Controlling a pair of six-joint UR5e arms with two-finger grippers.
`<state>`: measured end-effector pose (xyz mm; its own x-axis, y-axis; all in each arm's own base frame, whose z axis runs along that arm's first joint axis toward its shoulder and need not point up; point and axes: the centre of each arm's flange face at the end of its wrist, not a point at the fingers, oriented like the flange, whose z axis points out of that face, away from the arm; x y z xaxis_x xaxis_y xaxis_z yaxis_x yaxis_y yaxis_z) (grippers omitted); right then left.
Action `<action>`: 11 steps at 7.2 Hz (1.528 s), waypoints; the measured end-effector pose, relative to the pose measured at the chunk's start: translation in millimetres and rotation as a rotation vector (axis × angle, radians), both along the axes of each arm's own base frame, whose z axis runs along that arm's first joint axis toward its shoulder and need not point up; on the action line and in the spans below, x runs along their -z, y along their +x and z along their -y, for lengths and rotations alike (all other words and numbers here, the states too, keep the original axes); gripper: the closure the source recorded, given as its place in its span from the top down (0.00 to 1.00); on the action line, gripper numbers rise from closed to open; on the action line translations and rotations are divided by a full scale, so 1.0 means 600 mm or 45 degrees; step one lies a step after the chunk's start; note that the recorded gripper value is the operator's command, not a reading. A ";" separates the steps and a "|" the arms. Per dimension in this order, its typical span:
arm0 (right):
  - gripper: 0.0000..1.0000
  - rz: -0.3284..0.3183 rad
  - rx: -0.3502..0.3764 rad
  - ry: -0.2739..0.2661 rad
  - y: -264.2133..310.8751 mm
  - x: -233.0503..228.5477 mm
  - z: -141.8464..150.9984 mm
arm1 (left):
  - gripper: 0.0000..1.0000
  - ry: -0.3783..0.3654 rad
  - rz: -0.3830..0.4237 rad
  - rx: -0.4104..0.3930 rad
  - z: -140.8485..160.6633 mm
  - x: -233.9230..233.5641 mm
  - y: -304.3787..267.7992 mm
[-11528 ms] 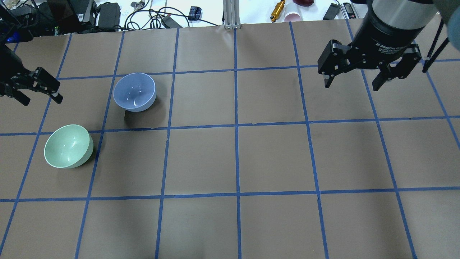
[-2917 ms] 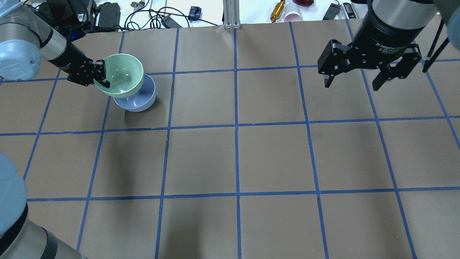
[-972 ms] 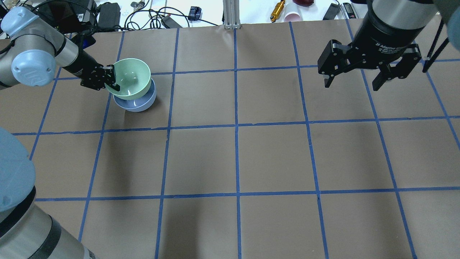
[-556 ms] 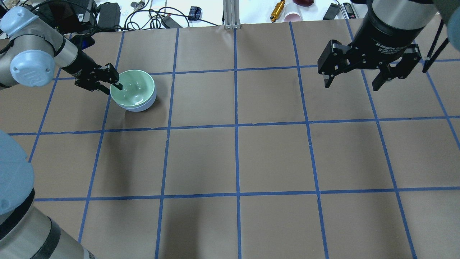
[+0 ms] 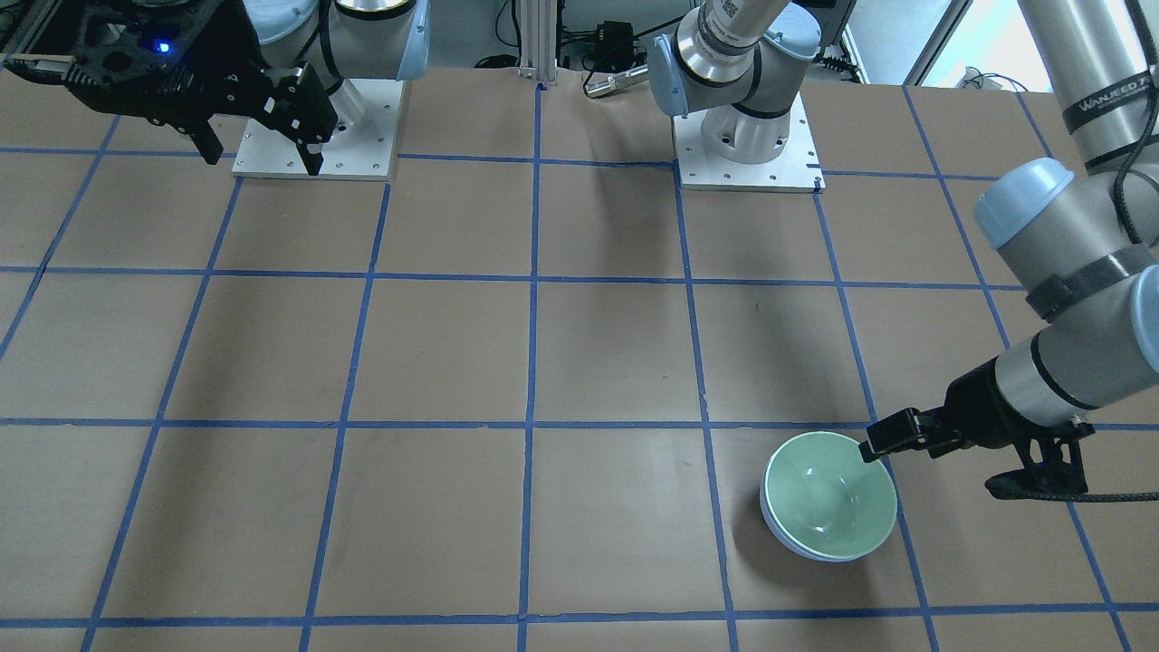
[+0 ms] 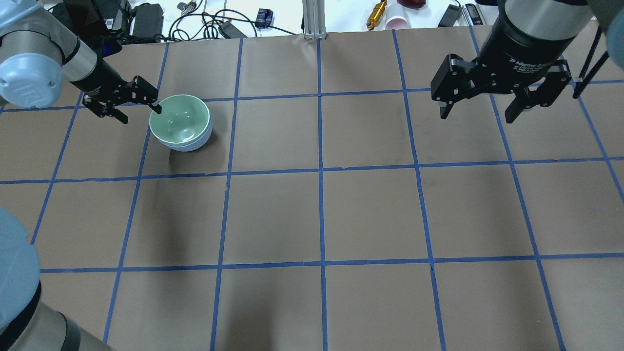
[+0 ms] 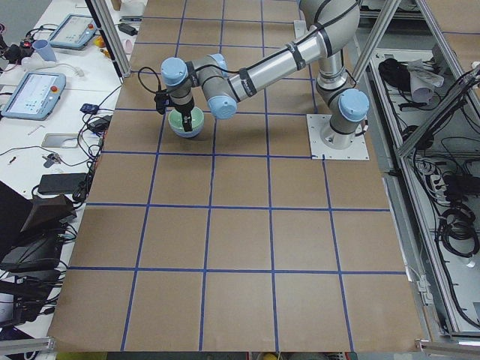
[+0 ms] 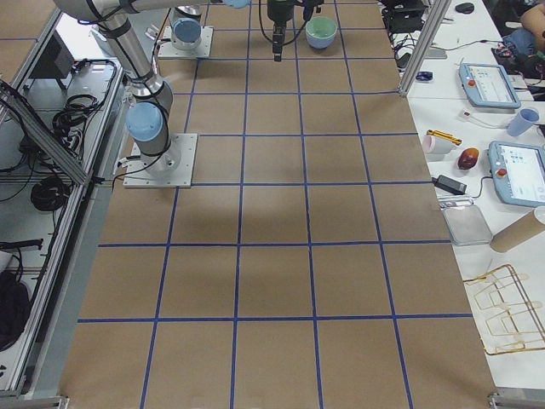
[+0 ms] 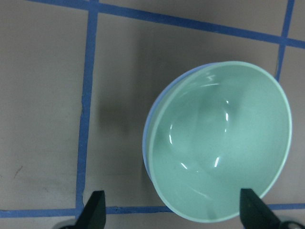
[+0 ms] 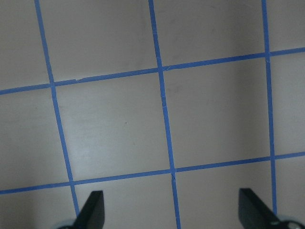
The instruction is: Stack green bowl on blue bowl
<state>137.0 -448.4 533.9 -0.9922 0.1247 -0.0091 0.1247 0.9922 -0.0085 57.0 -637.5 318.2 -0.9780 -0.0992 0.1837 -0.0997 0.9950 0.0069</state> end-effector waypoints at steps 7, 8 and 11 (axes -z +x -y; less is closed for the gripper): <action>1.00 0.000 0.000 0.000 0.000 0.000 0.000 | 1.00 -0.061 0.226 0.181 -0.169 -0.261 -0.279; 1.00 0.000 0.000 0.000 0.000 0.000 0.000 | 1.00 -0.053 0.238 0.196 -0.191 -0.282 -0.288; 1.00 0.000 0.000 -0.001 0.000 0.000 0.000 | 1.00 -0.060 0.255 0.199 -0.205 -0.325 -0.289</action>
<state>137.0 -448.4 534.0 -0.9922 0.1246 -0.0091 0.1247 0.9922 -0.0092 -116.6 -514.5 513.2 -0.9981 0.0599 -0.0140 0.0605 0.9972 -0.0439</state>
